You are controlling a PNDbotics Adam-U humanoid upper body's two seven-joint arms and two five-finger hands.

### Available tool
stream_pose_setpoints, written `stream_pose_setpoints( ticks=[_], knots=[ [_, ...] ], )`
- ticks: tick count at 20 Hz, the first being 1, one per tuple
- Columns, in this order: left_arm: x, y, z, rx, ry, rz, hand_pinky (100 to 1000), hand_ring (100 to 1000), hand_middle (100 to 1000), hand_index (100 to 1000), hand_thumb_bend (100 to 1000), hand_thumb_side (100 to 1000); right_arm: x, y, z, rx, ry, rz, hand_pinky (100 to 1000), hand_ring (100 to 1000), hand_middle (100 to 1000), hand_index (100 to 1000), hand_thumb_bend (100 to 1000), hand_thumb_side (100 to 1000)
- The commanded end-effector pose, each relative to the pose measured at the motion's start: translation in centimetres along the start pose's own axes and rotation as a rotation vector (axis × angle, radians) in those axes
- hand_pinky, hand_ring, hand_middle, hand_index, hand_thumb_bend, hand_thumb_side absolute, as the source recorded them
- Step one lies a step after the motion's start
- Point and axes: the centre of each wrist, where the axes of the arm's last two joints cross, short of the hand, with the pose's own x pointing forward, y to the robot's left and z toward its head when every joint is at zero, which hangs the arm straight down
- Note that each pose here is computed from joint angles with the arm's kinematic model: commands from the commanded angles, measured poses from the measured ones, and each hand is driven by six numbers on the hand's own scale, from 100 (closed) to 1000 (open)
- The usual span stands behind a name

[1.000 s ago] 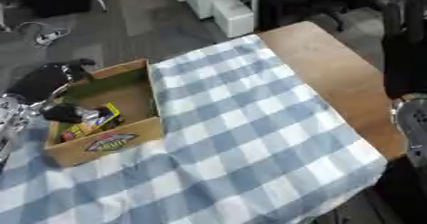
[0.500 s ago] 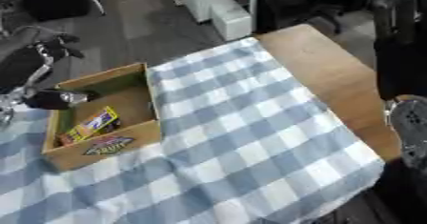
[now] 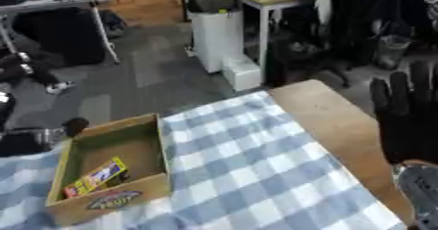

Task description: Pick up objects on the table and place them in the box.

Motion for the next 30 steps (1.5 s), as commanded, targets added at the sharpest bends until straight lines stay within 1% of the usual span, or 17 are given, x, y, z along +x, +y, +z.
stream_pose_setpoints(
  ticks=[1,2,5,6,7,8,9,10,11,12,13,15,18,19,20,21,30],
  knots=[
    [3.4,1.0,-0.9,0.163,-0.052,0.126,474,529,676,769,584,640,0.4,0.1,-0.4,0.031,-0.012,0.027,374,311,340,569,100,1000],
    [4.2,1.1,-0.8,0.184,-0.058,0.154,469,523,667,760,578,636,0.4,0.1,-0.3,0.033,-0.014,0.031,374,311,340,569,100,1000],
    [6.6,0.9,-0.4,0.242,-0.118,0.266,442,495,626,707,558,621,0.4,0.1,0.2,0.044,-0.026,0.051,374,310,340,569,100,1000],
    [7.0,0.7,-0.3,0.249,-0.135,0.293,448,501,631,715,563,623,0.3,0.2,0.4,0.050,-0.029,0.058,374,311,340,569,100,1000],
    [7.2,0.5,-0.2,0.255,-0.149,0.322,420,473,606,689,544,619,0.3,0.2,0.6,0.056,-0.032,0.065,374,310,339,569,100,1000],
    [7.5,0.2,-0.1,0.257,-0.164,0.350,423,479,612,696,545,620,0.2,0.3,0.9,0.063,-0.034,0.073,374,310,339,569,100,1000],
    [7.7,-0.1,-0.1,0.246,-0.177,0.375,390,440,579,663,512,631,0.1,0.4,1.3,0.073,-0.034,0.082,374,308,338,568,100,1000],
    [7.9,-0.4,-0.1,0.230,-0.185,0.404,388,437,578,662,510,632,-0.1,0.5,1.7,0.084,-0.031,0.091,374,308,338,568,100,1000],
    [8.1,-0.6,-0.1,0.206,-0.196,0.425,381,434,575,641,496,640,-0.2,0.6,2.1,0.096,-0.028,0.098,375,307,337,568,100,1000],
    [8.3,-0.8,-0.2,0.181,-0.214,0.444,384,436,580,652,505,637,-0.4,0.7,2.4,0.110,-0.025,0.104,375,307,334,568,100,982],
    [8.4,-0.9,-0.2,0.165,-0.230,0.456,383,434,574,634,498,636,-0.6,0.8,2.6,0.123,-0.023,0.109,375,307,337,564,100,1000],
    [8.5,-1.0,-0.2,0.159,-0.248,0.482,379,423,565,628,483,635,-0.8,1.0,2.9,0.143,-0.023,0.117,372,306,332,558,100,1000],
    [8.4,-1.0,-0.2,0.165,-0.247,0.504,377,409,551,621,474,637,-0.9,1.1,3.0,0.147,-0.028,0.117,371,306,330,553,100,1000],
    [8.3,-1.0,-0.1,0.165,-0.246,0.508,372,394,534,615,464,639,-0.9,1.1,2.9,0.145,-0.031,0.115,369,306,328,547,100,1000],
    [8.3,-1.0,0.0,0.164,-0.244,0.511,374,402,542,617,468,638,-0.8,1.0,2.8,0.141,-0.034,0.113,370,306,329,550,100,1000],
    [8.3,-0.9,0.1,0.164,-0.243,0.514,368,379,521,616,456,642,-0.8,1.0,2.7,0.139,-0.036,0.111,368,306,327,546,100,1000],
    [7.9,-0.6,0.5,0.161,-0.224,0.508,363,364,510,600,426,656,-0.1,0.5,1.8,0.137,-0.060,0.101,366,306,315,512,100,1000]
  ],
)
